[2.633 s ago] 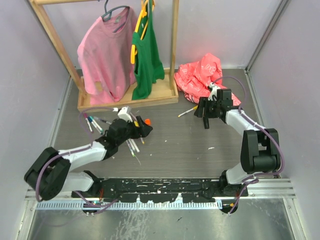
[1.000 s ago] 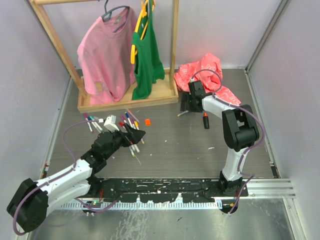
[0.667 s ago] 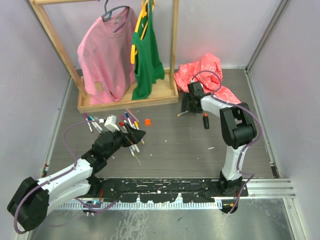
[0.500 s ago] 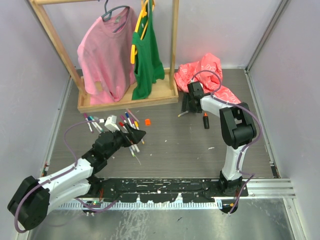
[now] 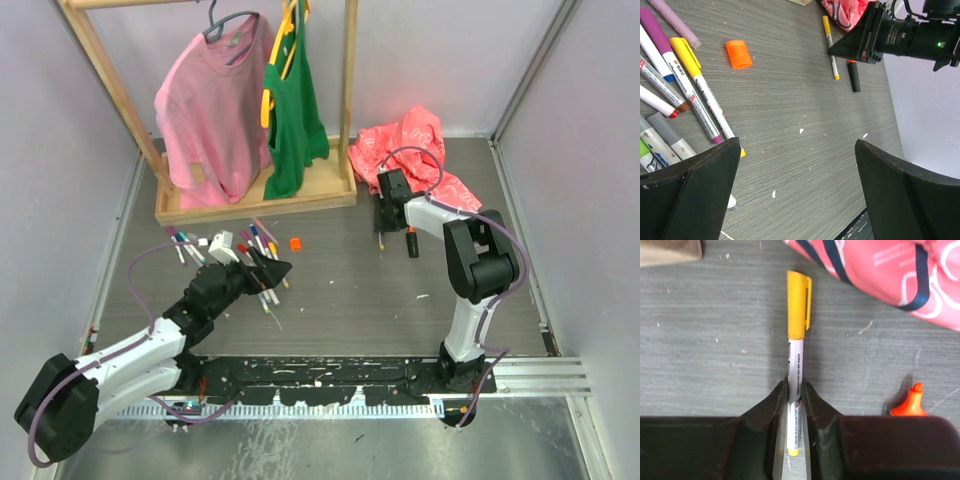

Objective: Open the pen caps
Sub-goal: Pick up the pen from the center of the board.

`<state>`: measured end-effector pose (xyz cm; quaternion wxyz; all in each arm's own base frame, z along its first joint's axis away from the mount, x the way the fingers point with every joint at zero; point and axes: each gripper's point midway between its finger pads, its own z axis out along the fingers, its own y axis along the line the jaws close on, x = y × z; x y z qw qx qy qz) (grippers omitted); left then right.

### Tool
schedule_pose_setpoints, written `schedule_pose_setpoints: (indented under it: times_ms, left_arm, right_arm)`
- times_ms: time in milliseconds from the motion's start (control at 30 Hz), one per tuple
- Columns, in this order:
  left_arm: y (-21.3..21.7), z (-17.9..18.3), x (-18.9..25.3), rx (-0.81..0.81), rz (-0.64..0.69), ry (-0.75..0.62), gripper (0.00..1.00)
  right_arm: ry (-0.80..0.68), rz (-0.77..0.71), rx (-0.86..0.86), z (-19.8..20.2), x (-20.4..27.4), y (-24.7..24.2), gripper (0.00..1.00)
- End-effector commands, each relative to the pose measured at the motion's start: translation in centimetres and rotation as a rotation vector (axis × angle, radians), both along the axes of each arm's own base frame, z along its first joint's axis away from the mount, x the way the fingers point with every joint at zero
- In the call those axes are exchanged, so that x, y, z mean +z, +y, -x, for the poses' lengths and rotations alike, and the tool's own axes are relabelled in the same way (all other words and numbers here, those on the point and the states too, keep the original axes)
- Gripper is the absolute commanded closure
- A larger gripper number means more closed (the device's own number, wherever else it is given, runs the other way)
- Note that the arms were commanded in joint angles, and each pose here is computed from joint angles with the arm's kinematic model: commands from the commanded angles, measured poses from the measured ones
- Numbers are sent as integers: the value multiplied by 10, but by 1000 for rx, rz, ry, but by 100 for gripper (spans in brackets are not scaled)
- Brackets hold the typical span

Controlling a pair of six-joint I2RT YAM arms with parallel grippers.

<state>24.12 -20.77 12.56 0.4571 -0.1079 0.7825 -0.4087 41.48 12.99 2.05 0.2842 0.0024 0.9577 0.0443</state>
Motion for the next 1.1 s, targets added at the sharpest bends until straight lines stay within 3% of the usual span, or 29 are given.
schedule_pose_setpoints:
  times_ms: [0, 300, 433, 667, 1067]
  left_arm:
    - [-1, -2, 16, -4, 31, -55, 1]
    - [-3, -1, 22, -14, 47, -66, 1]
    - [-8, 0, 23, -31, 67, -61, 1]
    - [-18, 1, 27, -68, 113, -54, 1]
    - [-30, 2, 36, -120, 158, -63, 1]
  right_arm:
    - [-39, 9, 71, 11, 21, -3, 80]
    - [3, 81, 160, 43, 15, -18, 94]
    - [39, 117, 209, 46, 7, -22, 95]
    - [127, 103, 253, 50, -6, -23, 78]
    - [240, -2, 272, 61, -22, -27, 72]
